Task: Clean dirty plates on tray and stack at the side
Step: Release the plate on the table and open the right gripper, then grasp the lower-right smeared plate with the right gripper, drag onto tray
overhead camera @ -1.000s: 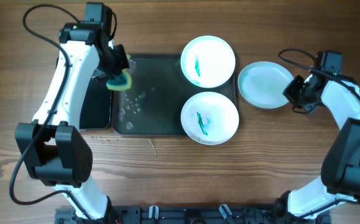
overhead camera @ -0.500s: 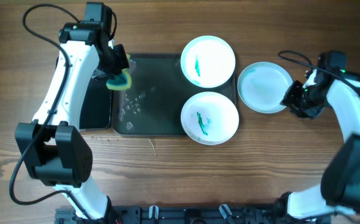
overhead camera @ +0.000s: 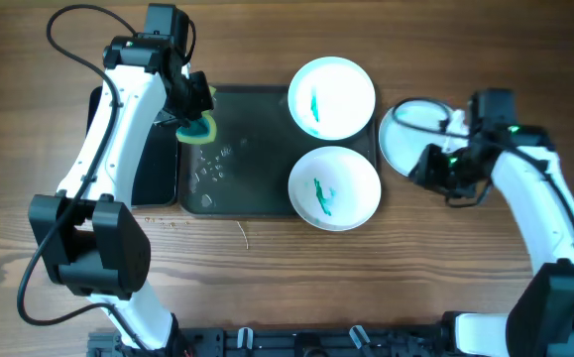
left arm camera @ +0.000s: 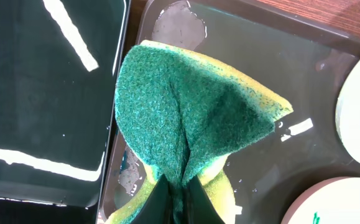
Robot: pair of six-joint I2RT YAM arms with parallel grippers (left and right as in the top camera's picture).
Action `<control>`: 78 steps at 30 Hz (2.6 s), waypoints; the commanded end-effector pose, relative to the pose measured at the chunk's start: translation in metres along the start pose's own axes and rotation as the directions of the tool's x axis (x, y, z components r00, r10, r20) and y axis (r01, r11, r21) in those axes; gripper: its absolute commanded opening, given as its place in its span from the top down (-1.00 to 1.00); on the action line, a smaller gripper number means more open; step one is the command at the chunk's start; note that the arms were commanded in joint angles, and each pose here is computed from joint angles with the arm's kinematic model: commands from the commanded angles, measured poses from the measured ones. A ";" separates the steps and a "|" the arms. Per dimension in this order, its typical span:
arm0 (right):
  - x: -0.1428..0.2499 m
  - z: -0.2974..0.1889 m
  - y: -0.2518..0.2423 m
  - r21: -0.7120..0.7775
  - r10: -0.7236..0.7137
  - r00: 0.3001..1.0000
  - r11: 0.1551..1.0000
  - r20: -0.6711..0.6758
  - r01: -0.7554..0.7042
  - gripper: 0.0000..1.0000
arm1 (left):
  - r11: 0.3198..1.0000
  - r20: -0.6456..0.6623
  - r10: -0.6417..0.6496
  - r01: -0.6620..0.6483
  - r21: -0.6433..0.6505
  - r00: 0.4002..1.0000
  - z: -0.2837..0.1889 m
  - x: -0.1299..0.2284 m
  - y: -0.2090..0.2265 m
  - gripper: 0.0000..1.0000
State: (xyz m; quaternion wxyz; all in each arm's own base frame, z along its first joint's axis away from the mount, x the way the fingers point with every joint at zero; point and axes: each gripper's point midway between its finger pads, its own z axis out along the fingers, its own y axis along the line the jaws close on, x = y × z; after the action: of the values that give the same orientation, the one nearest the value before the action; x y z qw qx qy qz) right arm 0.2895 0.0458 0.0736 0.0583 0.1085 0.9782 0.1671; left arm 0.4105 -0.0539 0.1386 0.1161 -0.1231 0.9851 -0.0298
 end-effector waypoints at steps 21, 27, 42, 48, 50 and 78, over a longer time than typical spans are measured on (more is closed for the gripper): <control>0.014 0.072 0.021 -0.021 -0.069 0.997 0.997 -0.023 0.068 0.73 | 1.000 0.008 0.018 -0.018 0.016 1.000 -0.002 -0.002 -0.004 0.92; 0.021 0.071 0.036 -0.101 -0.078 0.996 0.992 -0.053 0.073 0.91 | 1.000 0.008 0.018 -0.018 0.016 1.000 -0.002 -0.002 -0.004 0.92; 0.036 0.066 0.067 -0.071 -0.059 0.997 0.996 -0.040 0.056 0.91 | 1.000 0.008 0.019 -0.019 0.016 1.000 -0.002 -0.002 -0.004 0.92; 0.040 0.071 0.098 -0.098 0.032 0.999 0.995 -0.016 -0.034 0.91 | 1.000 0.008 0.019 -0.019 0.016 1.000 -0.002 -0.002 -0.004 0.92; 0.037 0.073 0.115 -0.125 0.072 0.997 0.990 0.019 -0.069 0.91 | 1.000 0.008 0.018 -0.018 0.016 1.000 -0.002 -0.002 -0.004 0.92; -0.009 0.117 0.185 -0.069 -0.026 0.977 0.997 0.212 0.042 0.36 | 0.998 -0.059 -0.021 0.025 0.058 0.998 0.010 0.017 -0.016 0.92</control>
State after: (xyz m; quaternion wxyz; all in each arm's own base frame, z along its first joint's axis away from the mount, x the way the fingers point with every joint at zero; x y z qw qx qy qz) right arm 0.3333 0.2539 0.0227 0.1505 0.1234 0.9611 0.1958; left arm 0.4085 -0.0642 0.1377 0.1082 -0.1189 0.9855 -0.0545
